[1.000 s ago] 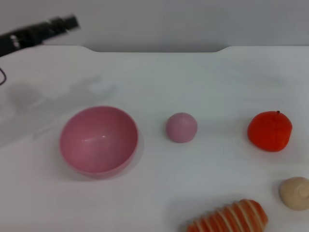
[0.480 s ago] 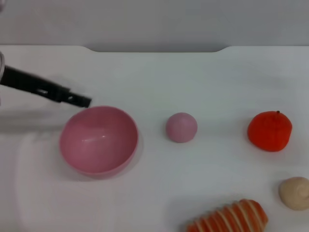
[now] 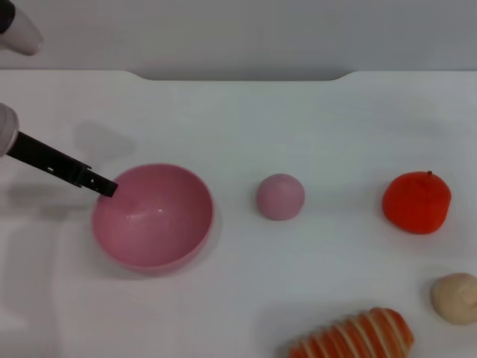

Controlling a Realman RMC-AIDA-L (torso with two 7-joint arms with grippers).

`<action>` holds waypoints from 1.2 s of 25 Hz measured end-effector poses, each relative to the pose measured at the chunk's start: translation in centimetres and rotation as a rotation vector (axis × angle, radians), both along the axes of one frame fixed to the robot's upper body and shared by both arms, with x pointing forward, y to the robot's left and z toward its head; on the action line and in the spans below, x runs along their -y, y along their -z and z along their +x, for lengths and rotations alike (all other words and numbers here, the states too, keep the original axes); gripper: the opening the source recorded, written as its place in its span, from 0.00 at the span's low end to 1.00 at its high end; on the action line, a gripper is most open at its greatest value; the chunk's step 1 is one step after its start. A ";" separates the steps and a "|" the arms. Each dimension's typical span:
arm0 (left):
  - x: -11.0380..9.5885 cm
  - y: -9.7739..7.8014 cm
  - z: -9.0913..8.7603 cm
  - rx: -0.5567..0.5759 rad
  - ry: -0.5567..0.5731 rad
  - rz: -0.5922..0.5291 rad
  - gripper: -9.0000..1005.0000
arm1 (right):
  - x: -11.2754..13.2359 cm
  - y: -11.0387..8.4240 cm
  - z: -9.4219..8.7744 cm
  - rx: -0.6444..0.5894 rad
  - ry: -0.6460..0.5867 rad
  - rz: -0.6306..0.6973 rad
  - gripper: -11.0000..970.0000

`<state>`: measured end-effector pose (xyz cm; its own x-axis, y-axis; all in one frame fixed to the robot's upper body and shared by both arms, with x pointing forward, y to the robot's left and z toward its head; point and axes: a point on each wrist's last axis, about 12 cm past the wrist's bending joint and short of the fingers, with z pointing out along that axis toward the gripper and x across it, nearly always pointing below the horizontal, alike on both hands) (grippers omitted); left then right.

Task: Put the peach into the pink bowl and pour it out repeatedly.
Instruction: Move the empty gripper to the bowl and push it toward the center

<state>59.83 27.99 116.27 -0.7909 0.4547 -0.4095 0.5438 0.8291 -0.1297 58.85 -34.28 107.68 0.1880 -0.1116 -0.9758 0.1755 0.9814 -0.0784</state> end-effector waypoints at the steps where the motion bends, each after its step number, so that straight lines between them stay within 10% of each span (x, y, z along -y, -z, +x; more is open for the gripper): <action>1: 0.1 0.1 0.0 -0.001 0.000 -0.002 0.78 | 0.0 0.0 0.0 0.000 0.000 0.000 0.50; 30: 1.1 3.6 0.1 -0.004 -0.040 0.034 0.72 | -0.6 -0.5 0.7 0.012 -0.015 0.001 0.50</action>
<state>59.94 26.91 112.70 -0.8103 0.4358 -0.3917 0.5094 0.8543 -0.1033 59.56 -33.72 108.19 0.2011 -0.1079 -0.9736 0.1616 0.9840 -0.0756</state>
